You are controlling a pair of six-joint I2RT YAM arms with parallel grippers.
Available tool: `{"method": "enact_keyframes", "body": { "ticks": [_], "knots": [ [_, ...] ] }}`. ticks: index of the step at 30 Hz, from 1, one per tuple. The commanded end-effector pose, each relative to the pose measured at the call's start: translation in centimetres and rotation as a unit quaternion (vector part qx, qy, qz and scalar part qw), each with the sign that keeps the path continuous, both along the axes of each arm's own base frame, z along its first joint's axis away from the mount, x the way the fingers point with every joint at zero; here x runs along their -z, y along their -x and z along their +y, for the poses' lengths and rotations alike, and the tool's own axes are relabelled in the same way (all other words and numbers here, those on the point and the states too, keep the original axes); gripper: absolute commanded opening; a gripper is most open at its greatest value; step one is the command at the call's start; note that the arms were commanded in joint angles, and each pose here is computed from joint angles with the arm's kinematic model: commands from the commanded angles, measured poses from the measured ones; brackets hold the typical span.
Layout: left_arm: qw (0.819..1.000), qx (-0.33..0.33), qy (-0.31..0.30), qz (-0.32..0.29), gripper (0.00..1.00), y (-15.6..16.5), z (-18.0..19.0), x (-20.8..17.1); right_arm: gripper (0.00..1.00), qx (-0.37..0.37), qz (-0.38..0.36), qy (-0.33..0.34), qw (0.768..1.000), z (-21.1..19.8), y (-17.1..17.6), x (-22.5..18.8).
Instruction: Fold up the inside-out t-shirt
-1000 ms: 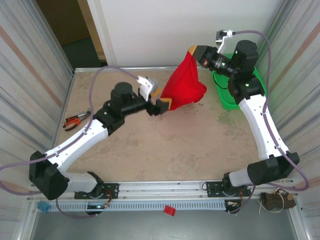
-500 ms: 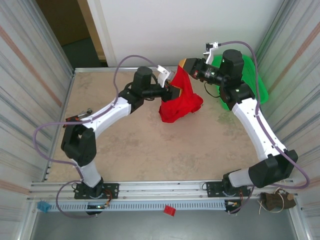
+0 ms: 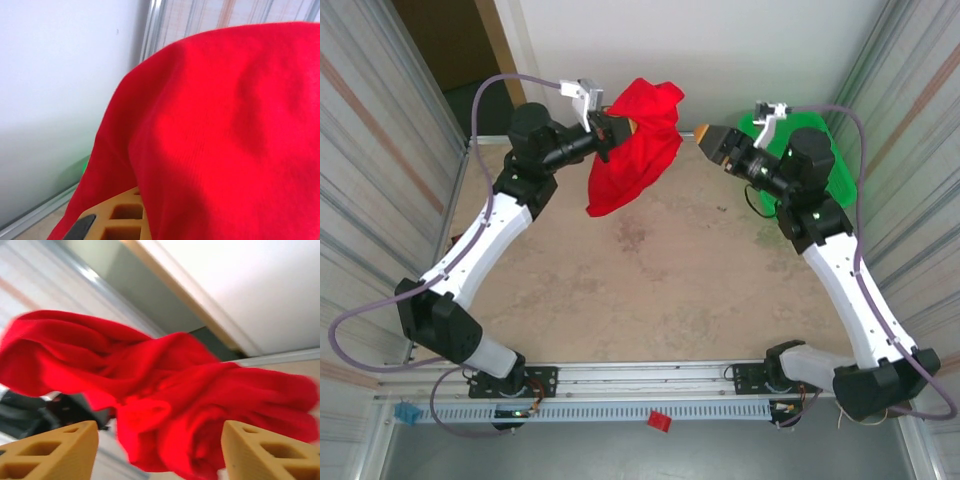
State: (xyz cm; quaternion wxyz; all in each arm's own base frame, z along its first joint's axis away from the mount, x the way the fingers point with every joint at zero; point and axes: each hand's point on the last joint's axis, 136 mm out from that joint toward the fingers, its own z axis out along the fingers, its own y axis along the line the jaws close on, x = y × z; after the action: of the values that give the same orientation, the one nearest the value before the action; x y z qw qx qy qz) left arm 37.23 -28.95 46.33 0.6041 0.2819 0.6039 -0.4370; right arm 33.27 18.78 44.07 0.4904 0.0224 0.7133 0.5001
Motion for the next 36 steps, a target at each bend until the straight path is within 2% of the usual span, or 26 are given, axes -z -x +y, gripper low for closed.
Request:
{"method": "enact_keyframes", "body": {
  "ticks": [1, 5, 8, 11, 12, 15, 19, 20, 22, 24, 25, 26, 29, 32, 34, 36],
  "knots": [
    [1.0, 0.007, 0.001, 0.006, 0.0, -0.2, -0.5, 0.5, 0.71, 0.049, 0.054, 0.016, 0.997, -0.9, -1.1, 5.4],
    [1.0, 0.001, -0.003, 0.008, 0.0, 0.2, -0.8, 0.5, 0.77, 0.002, 0.071, 0.019, 0.997, 3.5, 0.9, 9.2],
    [1.0, 0.005, -0.013, 0.019, 0.0, 0.4, -1.0, 1.1, 0.79, -0.016, 0.064, 0.035, 0.997, 6.2, 1.7, 10.3],
    [0.999, 0.007, -0.018, 0.029, 0.0, 0.6, -1.2, 2.0, 0.75, -0.029, 0.066, 0.04, 0.997, 7.7, 1.2, 10.7],
    [0.999, 0.008, -0.019, 0.032, 0.0, 0.7, -1.3, 2.3, 0.69, -0.03, 0.067, 0.039, 0.997, 7.9, 0.9, 10.9],
    [0.999, -0.003, -0.013, 0.036, 0.0, 0.7, -0.9, 2.3, 0.35, -0.001, 0.086, 0.053, 0.995, 7.1, -0.3, 12.6],
    [0.999, -0.01, 0.019, 0.033, 0.0, 0.6, 0.4, 1.0, 0.01, 0.104, 0.173, 0.045, 0.978, 1.3, -2.1, 18.8],
    [0.999, -0.01, 0.029, 0.031, 0.0, 0.6, 0.7, 0.6, 0.0, 0.134, 0.204, 0.041, 0.969, -0.5, -2.2, 20.8],
    [0.998, -0.013, 0.048, 0.024, 0.0, 0.6, 1.3, -0.2, 0.03, 0.202, 0.28, 0.037, 0.938, -4.2, -1.7, 25.0],
    [0.998, -0.015, 0.059, 0.016, 0.0, 0.7, 1.6, -0.7, 0.24, 0.229, 0.323, 0.033, 0.918, -5.8, -0.6, 27.5],
    [0.998, -0.016, 0.061, 0.012, 0.0, 0.7, 1.7, -0.8, 0.41, 0.242, 0.342, 0.038, 0.907, -6.4, 0.1, 28.4],
    [0.998, -0.016, 0.063, 0.01, 0.0, 0.7, 1.7, -0.8, 0.47, 0.247, 0.353, 0.042, 0.901, -6.8, 0.5, 28.8],
    [0.998, -0.018, 0.067, 0.002, 0.0, 0.8, 1.8, -0.7, 0.51, 0.253, 0.352, 0.04, 0.9, -7.3, 1.1, 27.7],
    [0.998, -0.007, 0.065, -0.018, 0.0, 1.3, 1.6, 0.0, 0.51, 0.228, 0.287, 0.032, 0.93, -6.9, 0.3, 22.7],
    [0.997, 0.017, 0.059, -0.044, 0.0, 2.2, 1.1, 0.9, 0.58, 0.186, 0.217, 0.043, 0.957, -5.7, -0.6, 17.6],
    [0.995, 0.04, 0.056, -0.07, 0.06, 3.3, 0.8, 1.8, 0.62, 0.131, 0.149, 0.065, 0.978, -4.1, -1.1, 13.1]
  ]
}}
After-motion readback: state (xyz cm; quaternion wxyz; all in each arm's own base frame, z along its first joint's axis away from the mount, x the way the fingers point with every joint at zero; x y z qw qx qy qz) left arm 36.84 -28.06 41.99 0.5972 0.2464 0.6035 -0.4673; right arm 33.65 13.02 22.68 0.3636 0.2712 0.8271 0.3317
